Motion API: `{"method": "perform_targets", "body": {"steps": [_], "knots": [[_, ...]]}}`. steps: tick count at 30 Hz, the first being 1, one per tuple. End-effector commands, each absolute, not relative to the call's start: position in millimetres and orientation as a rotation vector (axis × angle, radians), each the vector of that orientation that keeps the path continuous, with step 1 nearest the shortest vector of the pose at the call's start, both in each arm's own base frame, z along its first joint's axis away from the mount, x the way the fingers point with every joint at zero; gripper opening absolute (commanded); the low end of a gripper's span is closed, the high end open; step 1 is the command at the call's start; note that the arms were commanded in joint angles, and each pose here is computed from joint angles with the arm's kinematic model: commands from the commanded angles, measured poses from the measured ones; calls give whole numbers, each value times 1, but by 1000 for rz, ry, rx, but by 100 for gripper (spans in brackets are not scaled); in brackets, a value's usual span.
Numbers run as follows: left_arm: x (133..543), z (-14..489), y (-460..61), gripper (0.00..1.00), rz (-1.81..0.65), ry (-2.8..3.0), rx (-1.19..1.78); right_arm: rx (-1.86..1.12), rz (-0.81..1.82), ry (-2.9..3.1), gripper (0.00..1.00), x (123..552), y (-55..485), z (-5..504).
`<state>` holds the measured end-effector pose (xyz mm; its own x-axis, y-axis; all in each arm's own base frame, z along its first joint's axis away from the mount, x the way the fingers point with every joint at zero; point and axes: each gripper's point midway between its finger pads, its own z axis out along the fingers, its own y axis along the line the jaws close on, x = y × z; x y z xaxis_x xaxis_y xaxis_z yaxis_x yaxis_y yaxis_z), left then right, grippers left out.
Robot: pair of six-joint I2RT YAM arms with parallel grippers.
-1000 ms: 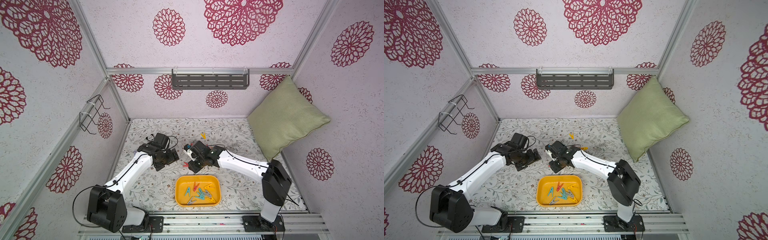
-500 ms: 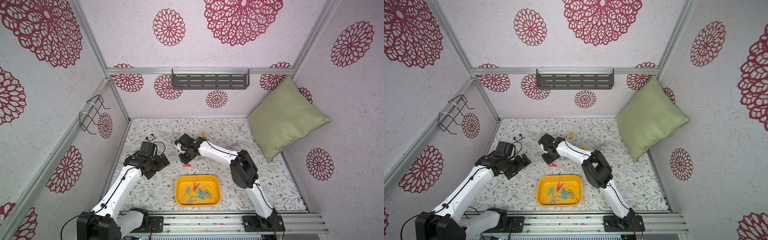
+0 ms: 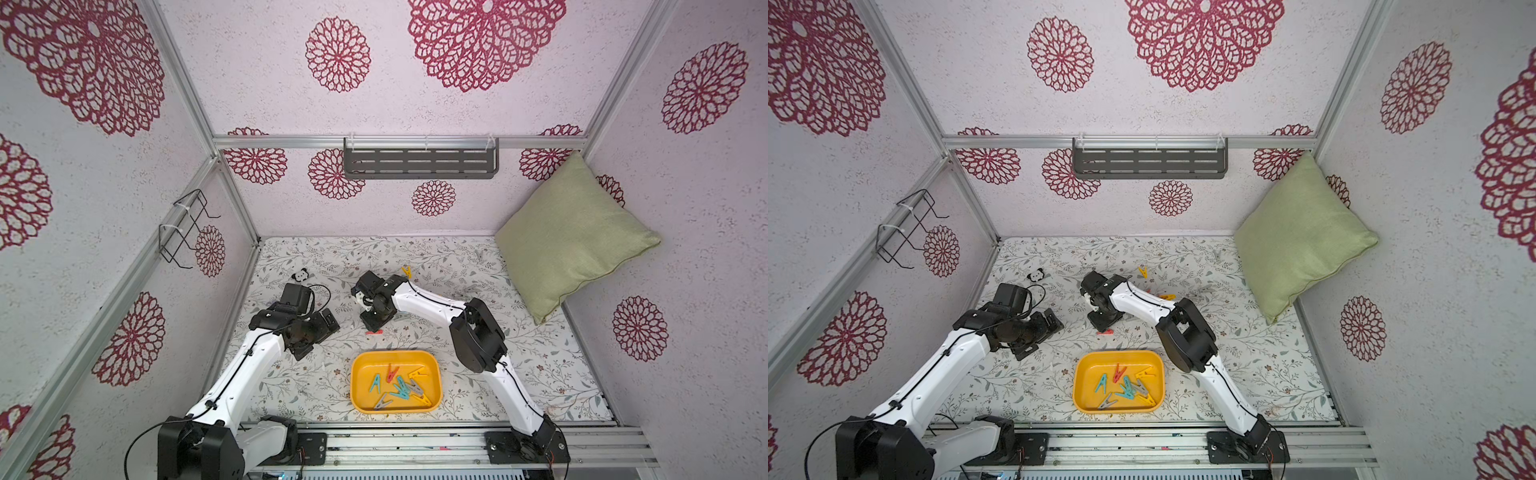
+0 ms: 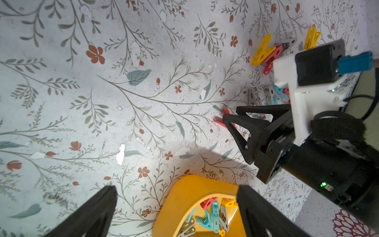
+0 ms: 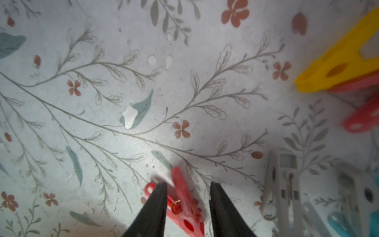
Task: Put the clothespins into the storage box
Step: Pick up the clothespin from the center of the board.
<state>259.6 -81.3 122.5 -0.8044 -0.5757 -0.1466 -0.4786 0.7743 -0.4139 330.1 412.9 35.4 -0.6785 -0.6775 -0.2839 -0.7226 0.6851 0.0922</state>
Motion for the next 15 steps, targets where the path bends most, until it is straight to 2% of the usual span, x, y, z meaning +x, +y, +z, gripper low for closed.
{"method": "perform_targets", "body": {"steps": [1, 7, 12, 15], "knots": [[269, 129, -83, 99, -554, 2685, -798, -1133, 249, 2675, 34, 333, 404, 33], [270, 130, -85, 100, -567, 2684, -806, -1085, 229, 2652, 16, 341, 404, 40], [271, 131, -86, 100, -587, 2675, -819, -1007, 226, 2617, 4, 351, 401, 66], [273, 132, -89, 100, -605, 2666, -821, -948, 265, 2582, 3, 354, 399, 96]]}}
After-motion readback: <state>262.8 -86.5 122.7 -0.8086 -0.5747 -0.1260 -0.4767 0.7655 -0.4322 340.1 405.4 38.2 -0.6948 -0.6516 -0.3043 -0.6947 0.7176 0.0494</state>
